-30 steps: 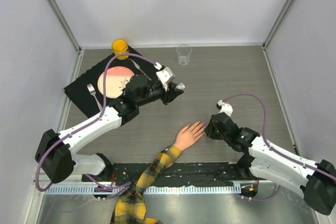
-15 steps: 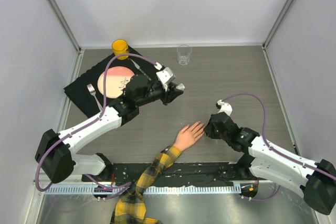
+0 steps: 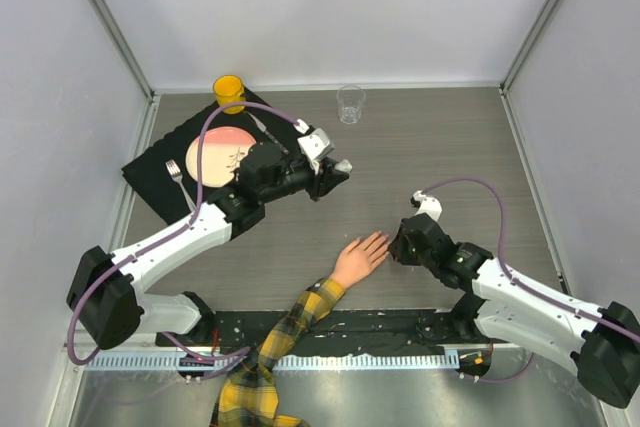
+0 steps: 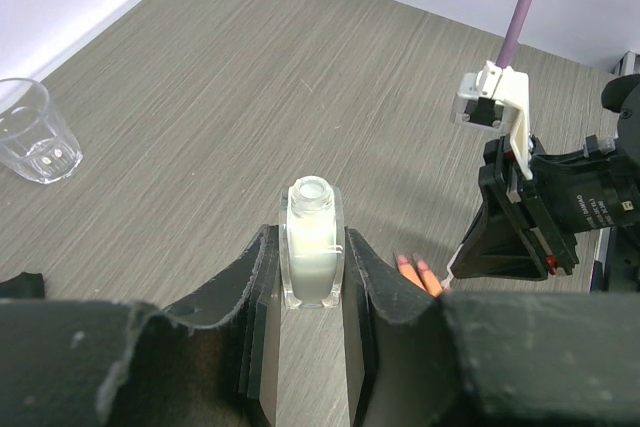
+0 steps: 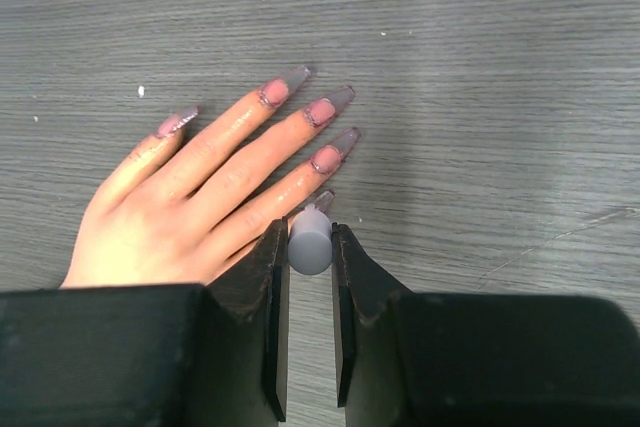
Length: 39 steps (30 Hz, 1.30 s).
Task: Paint the nails
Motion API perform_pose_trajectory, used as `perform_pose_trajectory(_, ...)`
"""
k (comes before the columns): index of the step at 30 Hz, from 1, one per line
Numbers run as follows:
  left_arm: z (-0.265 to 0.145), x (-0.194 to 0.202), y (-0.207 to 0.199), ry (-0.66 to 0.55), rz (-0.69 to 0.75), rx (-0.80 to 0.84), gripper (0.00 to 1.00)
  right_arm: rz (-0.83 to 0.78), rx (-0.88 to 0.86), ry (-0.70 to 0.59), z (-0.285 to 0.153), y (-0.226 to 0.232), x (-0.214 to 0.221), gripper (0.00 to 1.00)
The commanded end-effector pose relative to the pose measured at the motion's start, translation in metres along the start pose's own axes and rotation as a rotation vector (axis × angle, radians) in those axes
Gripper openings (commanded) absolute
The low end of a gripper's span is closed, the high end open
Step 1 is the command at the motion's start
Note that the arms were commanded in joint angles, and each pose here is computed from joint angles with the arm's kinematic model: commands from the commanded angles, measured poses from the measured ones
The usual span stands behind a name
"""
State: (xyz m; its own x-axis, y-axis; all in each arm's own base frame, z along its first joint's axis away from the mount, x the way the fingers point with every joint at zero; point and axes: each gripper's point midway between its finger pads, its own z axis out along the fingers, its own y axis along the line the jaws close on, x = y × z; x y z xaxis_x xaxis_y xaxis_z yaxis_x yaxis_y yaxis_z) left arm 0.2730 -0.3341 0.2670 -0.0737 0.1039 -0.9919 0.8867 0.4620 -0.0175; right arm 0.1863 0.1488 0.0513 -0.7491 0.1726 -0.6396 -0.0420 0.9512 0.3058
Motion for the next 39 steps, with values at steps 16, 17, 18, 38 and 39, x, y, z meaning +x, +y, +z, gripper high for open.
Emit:
perform_pose_trajectory(16,0.0,-0.03,-0.003,-0.072,0.038,0.014,0.0,0.016,-0.035,-0.044,-0.004,0.012,-0.016,0.01)
perform_pose_trajectory(17,0.0,-0.028,-0.003,-0.069,0.037,0.014,0.0,0.019,-0.042,-0.052,-0.006,0.013,-0.018,0.01)
perform_pose_trajectory(18,0.0,-0.028,-0.002,-0.069,0.038,0.012,0.0,0.02,-0.046,-0.059,-0.007,0.013,-0.019,0.01)
perform_pose_trajectory(38,0.0,-0.029,-0.003,-0.069,0.038,0.017,0.0,0.02,-0.01,-0.014,-0.002,0.008,-0.01,0.01)
perform_pose_trajectory(39,0.0,-0.03,-0.003,-0.07,0.039,0.015,0.0,0.023,-0.007,-0.012,-0.002,0.007,-0.01,0.01)
